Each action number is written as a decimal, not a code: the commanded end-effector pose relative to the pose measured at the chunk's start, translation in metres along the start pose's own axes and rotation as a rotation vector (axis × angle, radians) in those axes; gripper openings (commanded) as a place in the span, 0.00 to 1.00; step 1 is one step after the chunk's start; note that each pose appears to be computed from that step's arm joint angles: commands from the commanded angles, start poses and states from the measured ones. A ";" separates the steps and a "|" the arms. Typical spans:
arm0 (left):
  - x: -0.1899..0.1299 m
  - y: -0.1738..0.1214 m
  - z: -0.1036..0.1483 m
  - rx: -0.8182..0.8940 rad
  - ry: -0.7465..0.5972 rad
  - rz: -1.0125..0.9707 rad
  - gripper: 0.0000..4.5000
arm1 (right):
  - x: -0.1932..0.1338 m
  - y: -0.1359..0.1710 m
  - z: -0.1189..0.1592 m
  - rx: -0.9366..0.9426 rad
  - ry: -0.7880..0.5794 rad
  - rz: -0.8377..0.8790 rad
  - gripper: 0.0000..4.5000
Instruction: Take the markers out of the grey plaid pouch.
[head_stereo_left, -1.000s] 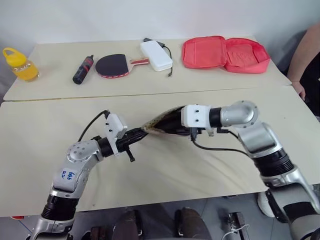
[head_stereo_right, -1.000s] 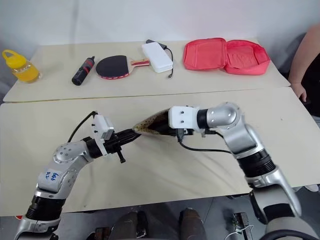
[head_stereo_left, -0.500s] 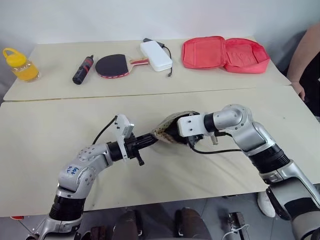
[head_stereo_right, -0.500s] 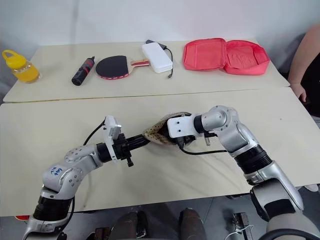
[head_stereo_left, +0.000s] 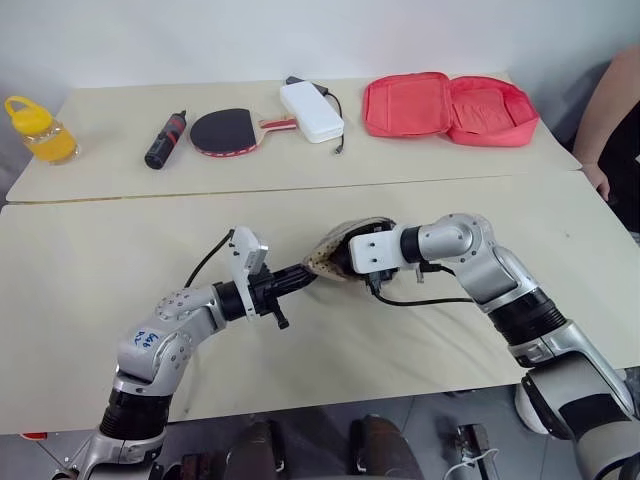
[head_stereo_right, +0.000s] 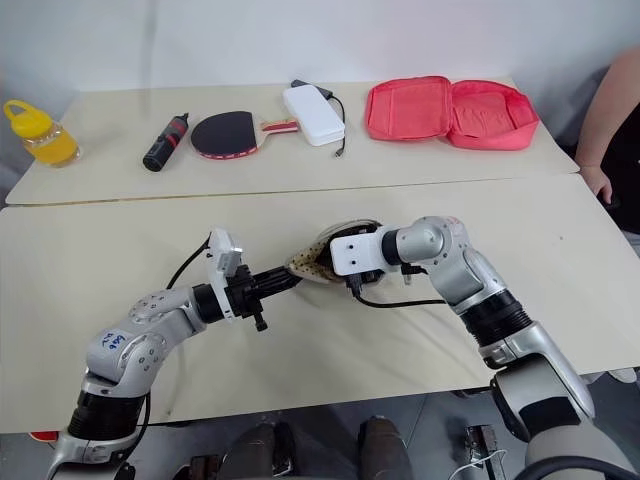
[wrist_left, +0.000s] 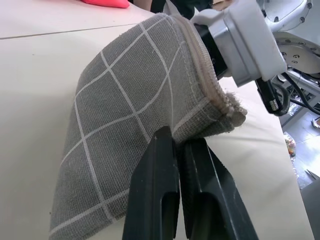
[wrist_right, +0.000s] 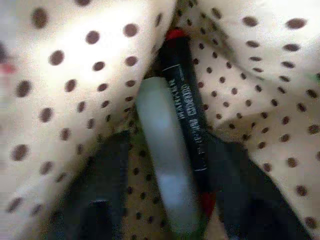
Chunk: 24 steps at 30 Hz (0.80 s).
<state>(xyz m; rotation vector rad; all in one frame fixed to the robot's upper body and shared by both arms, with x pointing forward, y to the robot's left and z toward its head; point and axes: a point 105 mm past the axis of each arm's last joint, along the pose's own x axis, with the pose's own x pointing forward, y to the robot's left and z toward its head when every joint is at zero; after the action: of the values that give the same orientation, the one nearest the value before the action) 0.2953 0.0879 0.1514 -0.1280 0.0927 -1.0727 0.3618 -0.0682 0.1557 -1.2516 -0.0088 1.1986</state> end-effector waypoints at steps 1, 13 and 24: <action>-0.001 0.000 0.011 0.042 -0.043 0.003 0.00 | -0.003 -0.006 0.001 -0.016 0.002 -0.030 0.38; -0.005 0.001 0.019 -0.025 -0.071 -0.015 0.00 | -0.020 -0.018 0.007 -0.042 -0.015 -0.075 0.01; -0.006 -0.009 0.027 -0.251 -0.092 -0.128 0.00 | -0.051 -0.018 0.021 0.024 -0.053 0.044 0.01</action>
<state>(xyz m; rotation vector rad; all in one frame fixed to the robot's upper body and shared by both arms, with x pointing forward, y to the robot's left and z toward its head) 0.2948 0.0933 0.1676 -0.3697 0.1588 -1.1207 0.3476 -0.0816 0.1890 -1.2296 0.0084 1.2408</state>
